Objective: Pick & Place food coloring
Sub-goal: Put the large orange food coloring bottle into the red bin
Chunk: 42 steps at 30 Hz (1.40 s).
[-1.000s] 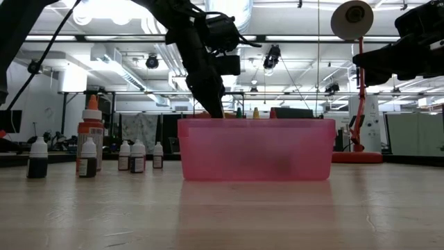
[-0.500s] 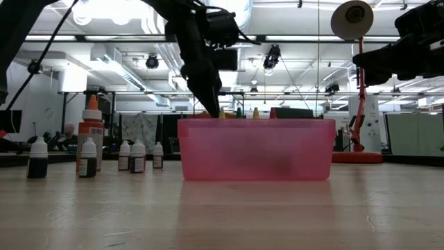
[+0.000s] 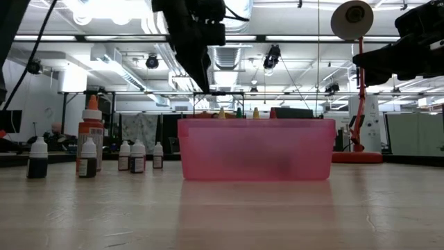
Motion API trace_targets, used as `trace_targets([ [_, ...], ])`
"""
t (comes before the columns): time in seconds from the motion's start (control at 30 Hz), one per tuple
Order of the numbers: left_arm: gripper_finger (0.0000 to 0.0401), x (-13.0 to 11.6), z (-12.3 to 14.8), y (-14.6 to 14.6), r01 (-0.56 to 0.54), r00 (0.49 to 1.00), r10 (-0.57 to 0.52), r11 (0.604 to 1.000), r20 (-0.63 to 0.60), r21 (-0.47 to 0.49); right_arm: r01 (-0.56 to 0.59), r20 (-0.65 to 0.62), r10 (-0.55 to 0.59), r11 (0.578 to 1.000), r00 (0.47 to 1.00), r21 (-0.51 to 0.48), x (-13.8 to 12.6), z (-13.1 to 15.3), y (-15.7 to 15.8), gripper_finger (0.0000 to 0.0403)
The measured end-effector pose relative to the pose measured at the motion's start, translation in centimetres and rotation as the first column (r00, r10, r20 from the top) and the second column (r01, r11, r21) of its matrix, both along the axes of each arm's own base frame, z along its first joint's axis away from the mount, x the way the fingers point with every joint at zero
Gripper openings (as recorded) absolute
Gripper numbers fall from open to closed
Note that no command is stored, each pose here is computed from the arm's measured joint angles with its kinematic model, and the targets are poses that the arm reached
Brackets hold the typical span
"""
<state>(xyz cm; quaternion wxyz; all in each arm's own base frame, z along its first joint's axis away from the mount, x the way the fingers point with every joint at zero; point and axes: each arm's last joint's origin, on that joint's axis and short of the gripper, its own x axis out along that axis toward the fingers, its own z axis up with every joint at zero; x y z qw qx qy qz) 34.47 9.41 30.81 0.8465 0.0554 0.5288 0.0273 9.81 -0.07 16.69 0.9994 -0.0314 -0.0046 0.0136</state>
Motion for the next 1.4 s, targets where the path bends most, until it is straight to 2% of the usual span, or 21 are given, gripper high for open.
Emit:
trace_targets([
  [0.1, 0.0243, -0.7, 0.7, -0.4, -0.052, 0.999, 0.052, 0.998, 0.006, -0.027, 0.000, 0.000, 0.000, 1.000, 1.000, 0.000, 0.0, 0.0, 0.0, 0.0009],
  [0.4, 0.0243, -3.9, 2.5, -1.8, -0.116, 0.993, 0.114, 0.991, -0.037, -0.073, -0.002, -0.002, 0.002, 1.000, 1.000, -0.001, 0.0, 0.0, 0.0, 0.0009],
  [0.63, 0.0243, -7.1, 2.6, -2.9, -0.158, 0.987, 0.154, 0.983, -0.051, -0.098, -0.001, -0.011, 0.001, 1.000, 1.000, -0.001, 0.1, -0.1, 0.0, 0.0009],
  [0.93, 0.0243, -10.4, 1.3, -3.8, -0.198, 0.976, 0.183, 0.971, -0.119, -0.135, 0.000, -0.012, 0.000, 1.000, 1.000, -0.001, 0.1, -0.1, 0.0, 0.0009],
  [1.17, 0.0243, -12.5, -0.6, -4.8, -0.174, 0.975, 0.142, 0.967, -0.171, -0.187, 0.000, -0.012, 0.000, 1.000, 1.000, 0.001, 0.1, -0.1, 0.0, 0.0009],
  [1.4, 0.0243, -14.5, -1.5, -6.3, -0.063, 0.985, 0.029, 0.978, -0.167, -0.197, 0.000, -0.012, 0.000, 1.000, 1.000, 0.001, 0.1, -0.1, 0.0, 0.0009],
])
